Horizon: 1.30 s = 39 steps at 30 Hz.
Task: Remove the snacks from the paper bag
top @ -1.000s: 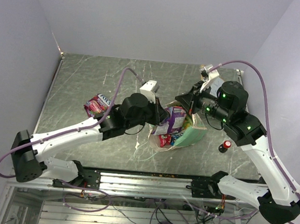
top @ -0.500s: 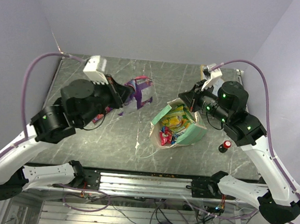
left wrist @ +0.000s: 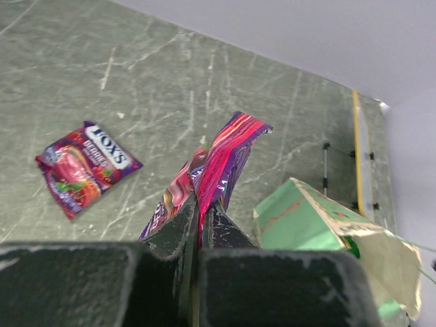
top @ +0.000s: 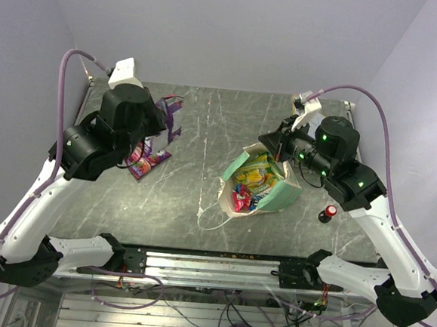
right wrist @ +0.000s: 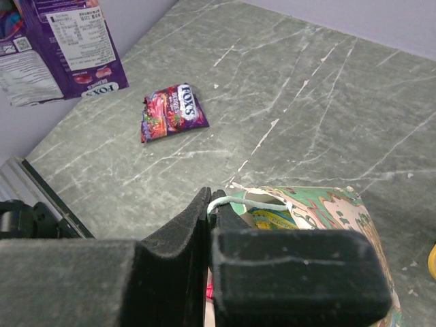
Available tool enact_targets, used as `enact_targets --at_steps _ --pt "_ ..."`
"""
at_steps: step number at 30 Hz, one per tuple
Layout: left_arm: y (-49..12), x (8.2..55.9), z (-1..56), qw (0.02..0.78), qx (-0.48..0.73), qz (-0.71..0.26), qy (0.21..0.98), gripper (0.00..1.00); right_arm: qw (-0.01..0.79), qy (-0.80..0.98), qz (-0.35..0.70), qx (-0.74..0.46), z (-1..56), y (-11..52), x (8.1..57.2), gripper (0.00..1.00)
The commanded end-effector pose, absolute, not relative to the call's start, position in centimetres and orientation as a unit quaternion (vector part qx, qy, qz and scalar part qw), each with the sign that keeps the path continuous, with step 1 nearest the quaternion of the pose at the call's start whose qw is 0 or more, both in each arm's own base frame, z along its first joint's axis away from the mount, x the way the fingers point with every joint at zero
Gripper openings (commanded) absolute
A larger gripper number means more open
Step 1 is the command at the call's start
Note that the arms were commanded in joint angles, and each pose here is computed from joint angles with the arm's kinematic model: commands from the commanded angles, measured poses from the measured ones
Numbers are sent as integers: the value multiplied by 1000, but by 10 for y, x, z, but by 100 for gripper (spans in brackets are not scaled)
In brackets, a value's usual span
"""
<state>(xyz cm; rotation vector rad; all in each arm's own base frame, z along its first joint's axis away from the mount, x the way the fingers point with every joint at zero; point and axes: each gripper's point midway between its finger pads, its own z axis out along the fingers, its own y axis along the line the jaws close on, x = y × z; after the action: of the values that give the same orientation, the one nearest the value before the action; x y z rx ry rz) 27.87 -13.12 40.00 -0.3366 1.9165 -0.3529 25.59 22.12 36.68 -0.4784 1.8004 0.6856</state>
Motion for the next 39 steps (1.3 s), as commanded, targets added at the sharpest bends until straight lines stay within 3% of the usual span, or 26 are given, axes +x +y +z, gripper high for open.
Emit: enact_targets --at_steps 1,29,39 --pt "-128 287 392 521 -137 -168 826 7 581 728 302 -202 396 222 254 0" --pt "-113 356 225 347 -175 -260 884 7 599 719 289 -203 401 217 257 0" --pt "-81 368 175 230 -100 -126 960 7 605 713 289 -206 405 215 254 0"
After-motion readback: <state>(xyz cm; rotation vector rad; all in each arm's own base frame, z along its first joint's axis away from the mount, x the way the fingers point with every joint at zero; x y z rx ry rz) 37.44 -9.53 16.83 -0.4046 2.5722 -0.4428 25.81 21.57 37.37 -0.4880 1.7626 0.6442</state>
